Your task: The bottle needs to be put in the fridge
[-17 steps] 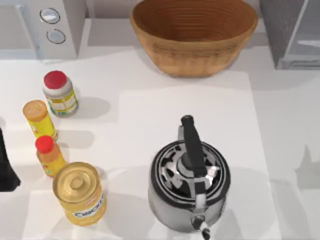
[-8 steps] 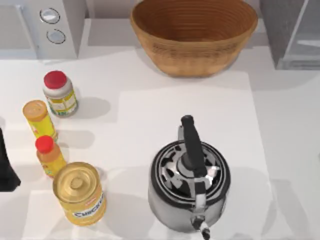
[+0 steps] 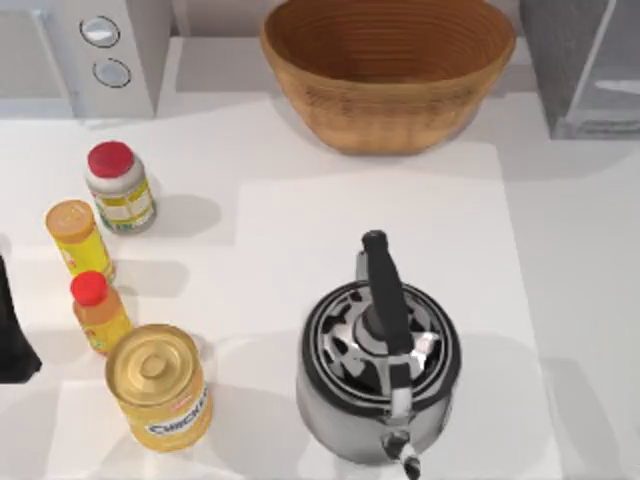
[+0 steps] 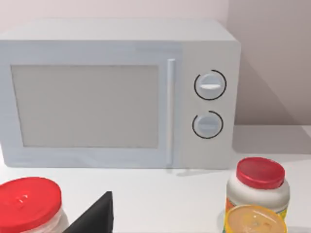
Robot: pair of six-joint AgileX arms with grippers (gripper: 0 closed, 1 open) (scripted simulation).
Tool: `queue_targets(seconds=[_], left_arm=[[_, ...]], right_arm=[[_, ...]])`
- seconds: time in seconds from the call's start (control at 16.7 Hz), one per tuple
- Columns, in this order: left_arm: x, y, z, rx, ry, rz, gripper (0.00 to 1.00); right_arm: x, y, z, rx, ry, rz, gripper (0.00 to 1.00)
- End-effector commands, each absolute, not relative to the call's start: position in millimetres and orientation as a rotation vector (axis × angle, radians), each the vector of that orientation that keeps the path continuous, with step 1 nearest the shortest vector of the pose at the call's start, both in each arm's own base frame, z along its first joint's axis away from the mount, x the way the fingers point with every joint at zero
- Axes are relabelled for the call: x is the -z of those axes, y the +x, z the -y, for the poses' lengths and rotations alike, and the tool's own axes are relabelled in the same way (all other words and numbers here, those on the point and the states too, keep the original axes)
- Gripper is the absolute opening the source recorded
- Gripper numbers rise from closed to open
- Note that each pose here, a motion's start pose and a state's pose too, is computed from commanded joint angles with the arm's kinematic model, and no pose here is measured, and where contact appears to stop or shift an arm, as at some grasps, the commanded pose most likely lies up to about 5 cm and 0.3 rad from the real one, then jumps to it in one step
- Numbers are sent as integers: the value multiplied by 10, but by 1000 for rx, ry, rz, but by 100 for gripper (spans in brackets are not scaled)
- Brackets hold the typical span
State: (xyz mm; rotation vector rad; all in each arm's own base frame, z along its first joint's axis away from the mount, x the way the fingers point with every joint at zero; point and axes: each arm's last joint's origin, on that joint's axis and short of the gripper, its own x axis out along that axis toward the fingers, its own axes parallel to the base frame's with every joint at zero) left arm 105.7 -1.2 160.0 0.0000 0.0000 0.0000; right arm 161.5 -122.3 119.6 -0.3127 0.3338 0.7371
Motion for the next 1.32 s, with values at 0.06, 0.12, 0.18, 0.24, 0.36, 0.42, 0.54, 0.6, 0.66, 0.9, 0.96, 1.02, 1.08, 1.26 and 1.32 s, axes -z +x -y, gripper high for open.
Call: queue_targets(seconds=[0.06, 0.12, 0.18, 0.24, 0.36, 0.42, 0.54, 0.6, 0.66, 0.9, 0.96, 1.02, 1.08, 1.26, 1.32], left_arm=[[-1600, 1057, 12, 0, 0, 0, 100], [-1600, 1057, 12, 0, 0, 0, 100], [-1600, 1057, 12, 0, 0, 0, 100], [-1600, 1057, 12, 0, 0, 0, 100], [-1600, 1057, 12, 0, 0, 0, 100], [-1600, 1057, 12, 0, 0, 0, 100], [-1600, 1057, 12, 0, 0, 0, 100], [-1600, 1057, 12, 0, 0, 0, 100], [-1600, 1057, 12, 0, 0, 0, 100], [-1600, 1057, 12, 0, 0, 0, 100], [-1600, 1057, 12, 0, 0, 0, 100], [-1600, 1057, 12, 0, 0, 0, 100], [-1600, 1057, 12, 0, 0, 0, 100], [-1600, 1057, 12, 0, 0, 0, 100], [-1600, 1057, 12, 0, 0, 0, 100]], right_arm=[[-1114, 1597, 1244, -752, -260, -317, 100], [-1046, 1580, 1256, -761, -213, -304, 100], [-994, 1565, 1263, -766, -173, -294, 100], [-956, 1554, 1267, -768, -143, -288, 100], [-925, 1545, 1269, -769, -116, -284, 100], [-925, 1545, 1269, -769, -116, -284, 100], [-925, 1545, 1269, -769, -116, -284, 100], [-927, 1548, 1258, -774, -119, -286, 100], [-927, 1549, 1258, -773, -119, -286, 100], [-931, 1600, 1245, -769, -116, -284, 100], [-927, 1623, 1234, -768, -116, -283, 100], [-919, 1647, 1220, -768, -116, -282, 100], [-907, 1673, 1202, -768, -116, -282, 100], [-854, 1747, 1130, -770, -116, -283, 100], [-833, 1771, 1101, -770, -117, -283, 100]])
